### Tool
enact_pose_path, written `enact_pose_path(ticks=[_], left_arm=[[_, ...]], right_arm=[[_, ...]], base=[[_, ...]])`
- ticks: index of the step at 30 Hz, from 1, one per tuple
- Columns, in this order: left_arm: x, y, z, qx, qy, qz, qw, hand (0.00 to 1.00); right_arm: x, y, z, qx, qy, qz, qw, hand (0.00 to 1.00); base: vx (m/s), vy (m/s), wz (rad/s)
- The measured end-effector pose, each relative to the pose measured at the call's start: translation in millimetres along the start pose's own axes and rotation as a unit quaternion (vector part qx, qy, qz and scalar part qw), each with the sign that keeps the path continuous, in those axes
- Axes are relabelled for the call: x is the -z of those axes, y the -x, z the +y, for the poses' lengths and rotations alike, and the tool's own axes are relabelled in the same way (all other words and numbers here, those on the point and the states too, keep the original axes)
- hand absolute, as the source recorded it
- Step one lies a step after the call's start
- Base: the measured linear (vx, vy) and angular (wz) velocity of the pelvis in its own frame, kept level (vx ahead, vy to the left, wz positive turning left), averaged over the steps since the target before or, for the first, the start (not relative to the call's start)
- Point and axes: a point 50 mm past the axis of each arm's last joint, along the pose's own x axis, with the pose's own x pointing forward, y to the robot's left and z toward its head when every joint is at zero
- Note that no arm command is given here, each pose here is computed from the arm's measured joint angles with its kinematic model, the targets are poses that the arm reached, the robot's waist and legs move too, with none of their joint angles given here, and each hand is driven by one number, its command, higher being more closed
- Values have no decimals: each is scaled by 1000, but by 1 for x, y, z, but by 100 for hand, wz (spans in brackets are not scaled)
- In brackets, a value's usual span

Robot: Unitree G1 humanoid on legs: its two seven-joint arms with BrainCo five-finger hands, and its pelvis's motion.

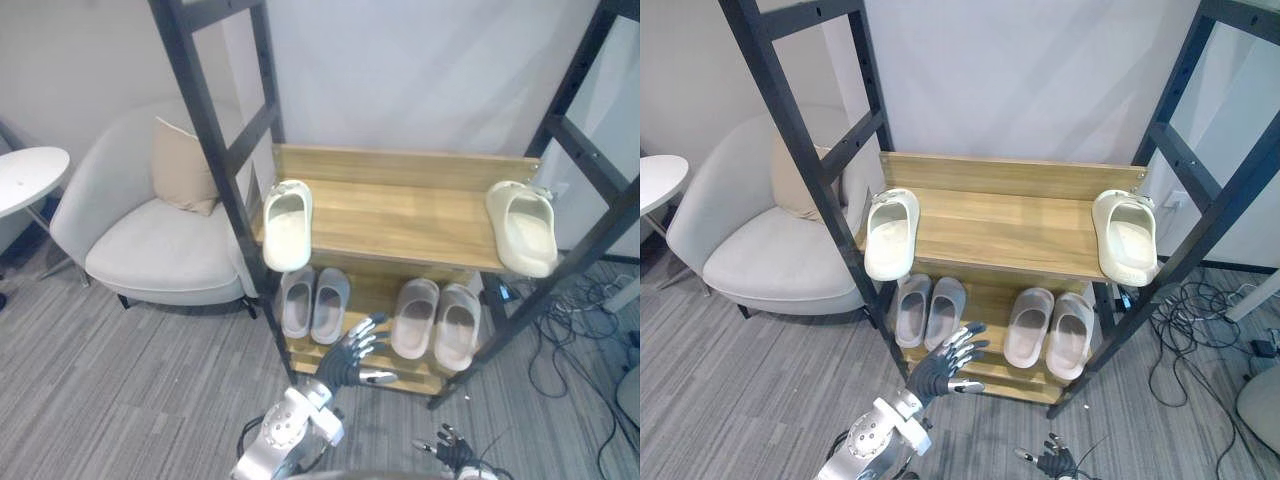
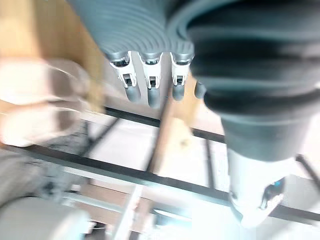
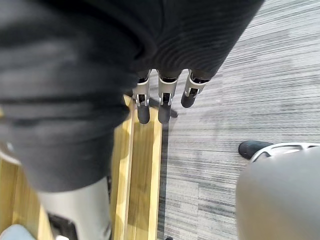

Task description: Organize the slippers on the shoe rack

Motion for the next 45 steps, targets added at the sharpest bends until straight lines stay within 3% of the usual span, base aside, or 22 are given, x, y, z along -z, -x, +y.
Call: enact_pose_path(ticks=[6, 14, 20, 30, 45], left_arm=[[-50, -30, 2, 28, -51, -101, 993, 0], [-104, -58, 38, -42, -137, -187, 972, 0], [-132, -81, 88, -142, -200, -186, 951, 0], [-170, -86, 139, -221, -302, -155, 914, 0], [-196, -76, 179, -276, -452, -72, 845, 0]], right_arm=[[1, 0, 3, -13, 25, 3, 1000, 0], [-4, -2, 5, -20, 28, 0, 999, 0], [-6, -4, 10, -34, 27, 6, 999, 0], [-7, -5, 11, -42, 12, 10, 999, 0], [-10, -6, 13, -46, 3, 6, 999, 0]], base=[[27, -26, 5], [-5, -7, -1], [-24, -1, -1], [13, -4, -6], [-19, 1, -2]])
